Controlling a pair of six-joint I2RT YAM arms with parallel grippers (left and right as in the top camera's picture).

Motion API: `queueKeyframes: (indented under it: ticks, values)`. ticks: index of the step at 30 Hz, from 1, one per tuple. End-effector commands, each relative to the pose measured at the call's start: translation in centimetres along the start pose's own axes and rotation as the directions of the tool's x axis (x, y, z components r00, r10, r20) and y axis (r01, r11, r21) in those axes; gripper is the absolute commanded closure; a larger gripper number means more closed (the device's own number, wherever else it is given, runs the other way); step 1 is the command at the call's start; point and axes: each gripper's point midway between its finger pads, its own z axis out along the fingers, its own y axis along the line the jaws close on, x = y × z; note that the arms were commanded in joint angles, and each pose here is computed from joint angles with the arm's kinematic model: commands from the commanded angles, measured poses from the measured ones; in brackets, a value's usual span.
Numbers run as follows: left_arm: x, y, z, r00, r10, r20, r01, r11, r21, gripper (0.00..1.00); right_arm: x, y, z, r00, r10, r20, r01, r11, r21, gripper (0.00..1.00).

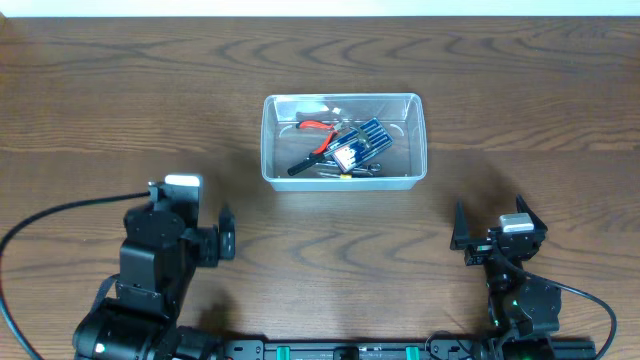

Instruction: Pack container

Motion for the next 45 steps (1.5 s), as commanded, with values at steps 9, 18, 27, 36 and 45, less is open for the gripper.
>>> queueKeyframes:
  ticks: [9, 18, 27, 36, 45]
  values:
    - [1.7, -0.5, -1.4, 0.948, -0.114, 0.297, 0.085, 0.990, 0.110, 0.02, 0.0, 0.2, 0.0, 1.000, 0.012, 0.001, -0.012, 1.000, -0.010, 0.01]
    - [-0.2, -0.1, 3.4, 0.767, -0.175, 0.618, 0.129, 0.985, 0.118, 0.01, 0.0, 0.2, 0.0, 1.000, 0.012, 0.001, -0.012, 1.000, -0.010, 0.01]
    - [0.9, 1.4, 5.4, 0.725, -0.149, 0.673, 0.172, 0.985, 0.032, 0.02, 0.0, 0.2, 0.0, 1.000, 0.012, 0.001, -0.012, 1.000, -0.010, 0.01]
    - [4.4, -1.5, 8.0, 0.842, -0.158, 0.516, 0.094, 0.984, 0.149, 0.02, 0.0, 0.2, 0.0, 1.000, 0.012, 0.001, -0.012, 1.000, -0.010, 0.01]
    - [4.1, -4.9, 7.1, 0.833, -0.039, 0.552, -0.119, 0.962, 0.247, 0.02, 0.0, 0.2, 0.0, 1.000, 0.012, 0.001, -0.012, 1.000, -0.010, 0.01]
